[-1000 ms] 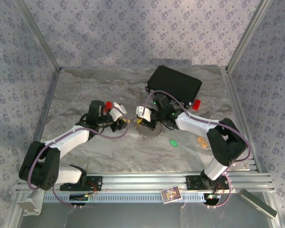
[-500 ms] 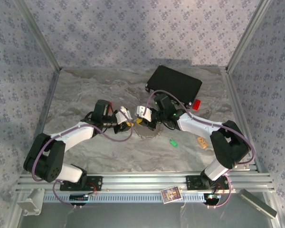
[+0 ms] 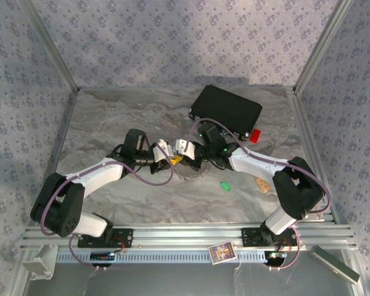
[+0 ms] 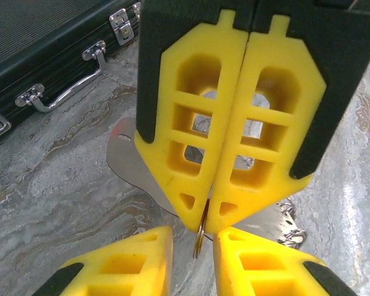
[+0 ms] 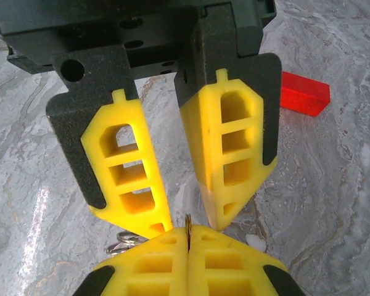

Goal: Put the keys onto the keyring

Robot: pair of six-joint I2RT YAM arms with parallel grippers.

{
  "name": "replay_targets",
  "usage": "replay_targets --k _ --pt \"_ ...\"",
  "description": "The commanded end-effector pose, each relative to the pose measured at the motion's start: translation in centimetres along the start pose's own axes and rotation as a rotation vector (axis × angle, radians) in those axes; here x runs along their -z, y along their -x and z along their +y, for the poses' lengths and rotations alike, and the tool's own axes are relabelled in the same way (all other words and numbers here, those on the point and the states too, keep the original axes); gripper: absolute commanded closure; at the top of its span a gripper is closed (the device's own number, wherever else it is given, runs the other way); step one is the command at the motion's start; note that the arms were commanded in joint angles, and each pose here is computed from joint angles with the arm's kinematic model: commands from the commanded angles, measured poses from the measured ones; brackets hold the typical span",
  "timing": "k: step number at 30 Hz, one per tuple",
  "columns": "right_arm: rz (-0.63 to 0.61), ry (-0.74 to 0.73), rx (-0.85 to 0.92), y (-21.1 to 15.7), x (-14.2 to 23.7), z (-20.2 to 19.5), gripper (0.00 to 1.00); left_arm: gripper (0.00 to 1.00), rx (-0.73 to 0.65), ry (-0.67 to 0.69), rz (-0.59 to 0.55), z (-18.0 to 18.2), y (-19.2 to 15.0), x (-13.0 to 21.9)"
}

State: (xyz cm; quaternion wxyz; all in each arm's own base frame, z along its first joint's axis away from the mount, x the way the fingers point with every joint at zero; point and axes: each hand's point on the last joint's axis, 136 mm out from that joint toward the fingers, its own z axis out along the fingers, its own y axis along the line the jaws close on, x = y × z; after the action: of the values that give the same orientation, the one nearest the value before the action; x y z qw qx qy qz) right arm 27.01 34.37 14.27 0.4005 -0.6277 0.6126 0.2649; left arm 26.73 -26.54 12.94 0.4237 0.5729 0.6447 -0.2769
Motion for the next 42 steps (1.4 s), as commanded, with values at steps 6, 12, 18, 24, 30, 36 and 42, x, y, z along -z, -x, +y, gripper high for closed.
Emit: replay_targets --k 6,12,18,24,30,36,42 --pt "-0.069 0.011 0.01 2.4 1.0 0.3 1.0 0.93 -0.047 -0.025 -0.037 0.0 1.7 0.1" --pt "-0.156 -0.026 -0.044 3.5 2.8 -0.7 0.78 1.0 -0.041 -0.019 -0.046 0.0 1.9 0.2" --pt "-0.212 -0.123 -0.127 2.8 6.6 -1.5 0.72 1.0 0.021 0.005 -0.111 0.1 3.4 0.9" --pt "-0.195 -0.248 -0.193 1.0 8.4 -0.1 0.72 1.0 0.136 0.013 -0.116 0.0 4.8 1.3" --pt "-0.171 -0.327 -0.195 0.4 8.5 1.7 0.72 1.0 0.167 -0.002 -0.086 -1.0 5.5 1.4" --pt "-0.194 -0.328 -0.211 0.7 8.2 2.0 0.72 1.0 0.22 0.02 -0.108 -0.9 6.9 1.2" --pt "-0.201 -0.292 -0.185 2.1 7.8 3.8 0.72 1.0 0.483 0.183 0.019 1.5 7.1 1.8"
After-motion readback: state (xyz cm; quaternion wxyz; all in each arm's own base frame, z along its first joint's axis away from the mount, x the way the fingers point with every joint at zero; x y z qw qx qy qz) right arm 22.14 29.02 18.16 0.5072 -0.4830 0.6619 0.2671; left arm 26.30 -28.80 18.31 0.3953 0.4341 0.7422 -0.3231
